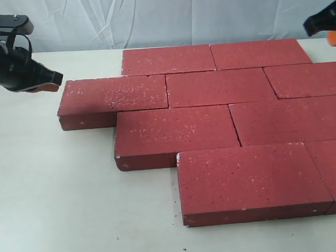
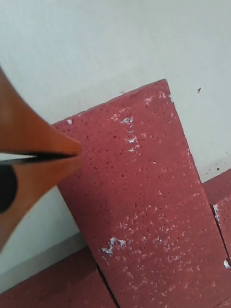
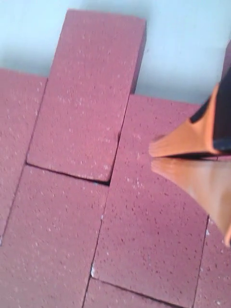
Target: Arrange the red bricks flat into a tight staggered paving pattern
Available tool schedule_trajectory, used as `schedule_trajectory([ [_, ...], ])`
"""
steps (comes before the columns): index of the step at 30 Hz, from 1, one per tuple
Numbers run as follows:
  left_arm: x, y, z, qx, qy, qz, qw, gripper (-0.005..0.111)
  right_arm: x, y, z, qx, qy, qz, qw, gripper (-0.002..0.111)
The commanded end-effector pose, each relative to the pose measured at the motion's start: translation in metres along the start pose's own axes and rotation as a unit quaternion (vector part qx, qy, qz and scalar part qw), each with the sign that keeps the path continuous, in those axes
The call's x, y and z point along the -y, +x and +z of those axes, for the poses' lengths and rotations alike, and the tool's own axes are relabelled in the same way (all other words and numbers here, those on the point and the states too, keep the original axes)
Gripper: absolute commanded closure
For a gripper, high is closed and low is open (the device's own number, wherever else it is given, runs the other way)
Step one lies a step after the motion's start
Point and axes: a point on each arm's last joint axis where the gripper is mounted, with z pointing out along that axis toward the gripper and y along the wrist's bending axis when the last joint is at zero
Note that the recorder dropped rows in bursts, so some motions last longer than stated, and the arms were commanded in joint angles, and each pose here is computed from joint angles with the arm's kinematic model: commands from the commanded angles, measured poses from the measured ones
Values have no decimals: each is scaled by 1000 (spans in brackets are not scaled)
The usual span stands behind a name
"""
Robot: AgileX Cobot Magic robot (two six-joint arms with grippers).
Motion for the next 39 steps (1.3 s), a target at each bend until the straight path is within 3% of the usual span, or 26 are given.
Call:
schedule_trajectory([
  [1, 6, -3, -8, 7, 6, 7, 1000, 107, 19, 25, -27, 59, 45, 27, 997, 109],
  [6, 22, -7, -14, 11, 23, 32, 999, 107, 18, 55, -58, 151, 79, 37, 985, 109],
  [10, 46, -9, -18, 13, 41, 63, 997, 107, 7, 85, -64, 231, 95, 37, 967, 109],
  [16, 62, 5, -54, 43, 30, 72, 996, 107, -3, 106, -73, 271, 87, 58, 957, 109],
  [21, 64, 37, -75, 94, -21, 24, 995, 107, -6, 112, -88, 294, 92, 57, 950, 109],
  [25, 72, 54, -92, 117, -21, 0, 993, 107, -7, 115, -97, 310, 96, 56, 944, 109],
  [31, 84, 55, -106, 137, 22, -31, 990, 107, -7, 115, -97, 312, 97, 54, 944, 109],
  [36, 82, 56, -106, 132, 7, -10, 991, 107, -7, 115, -97, 312, 97, 54, 944, 109],
  [39, 75, 52, -107, 155, -31, -7, 987, 107, -7, 114, -97, 313, 93, 60, 943, 109],
])
